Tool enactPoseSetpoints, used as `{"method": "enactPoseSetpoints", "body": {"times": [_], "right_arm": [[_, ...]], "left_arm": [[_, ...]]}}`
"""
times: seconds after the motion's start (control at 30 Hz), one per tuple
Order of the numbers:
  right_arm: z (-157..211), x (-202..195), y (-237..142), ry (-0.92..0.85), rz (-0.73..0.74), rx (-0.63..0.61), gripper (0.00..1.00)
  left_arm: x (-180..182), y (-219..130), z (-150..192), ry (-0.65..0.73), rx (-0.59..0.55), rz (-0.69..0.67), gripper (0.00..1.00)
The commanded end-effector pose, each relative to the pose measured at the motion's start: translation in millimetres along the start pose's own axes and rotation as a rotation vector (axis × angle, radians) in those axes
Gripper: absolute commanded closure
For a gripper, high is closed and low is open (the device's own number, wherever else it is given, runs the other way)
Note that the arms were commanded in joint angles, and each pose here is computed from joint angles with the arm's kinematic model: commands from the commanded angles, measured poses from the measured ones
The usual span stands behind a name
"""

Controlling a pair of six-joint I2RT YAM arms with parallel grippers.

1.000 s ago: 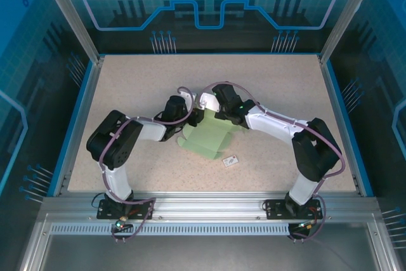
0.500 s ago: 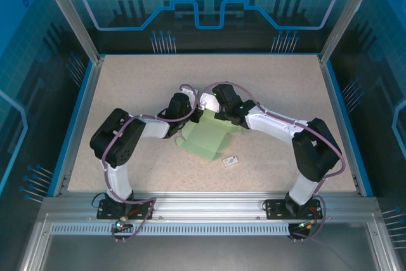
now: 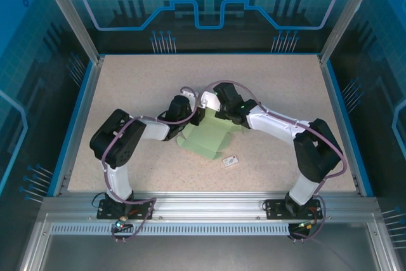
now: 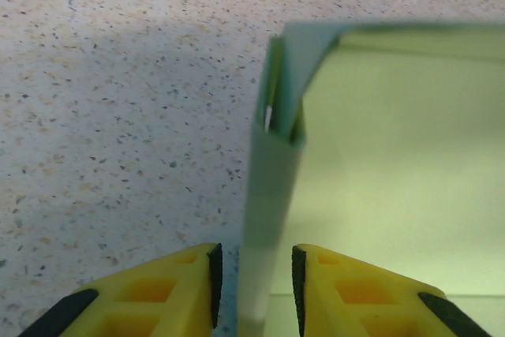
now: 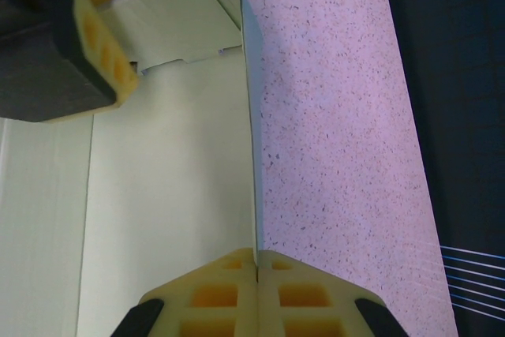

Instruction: Fold the paper box

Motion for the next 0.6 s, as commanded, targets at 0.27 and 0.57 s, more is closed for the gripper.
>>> {"method": "enactPoseSetpoints", "body": {"times": [0.27, 0.57], "right_arm": [[-1.3, -6.9, -10.1, 0.032, 0.007, -0.029, 1.0], [0.6, -3.7, -6.9, 0.011, 0.019, -0.024, 1.0]], "left_arm": [[-6.3, -7.9, -18.7, 0.002, -0.061, 0.075, 0.77], [-0.8, -22.7, -31.5, -0.049, -0.109, 0.107, 0.59]]}}
Point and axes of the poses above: each hand's point on the last joint's axis, 136 mm out from that joint toward the fingers, its own y axis out along the fingers, its own x axis along the line the jaws close on, z = x × y, the point moved 4 cm from there along -y, back along the fingers, and after that the axes turned 2 degrees about y, right-handed, at the moved point
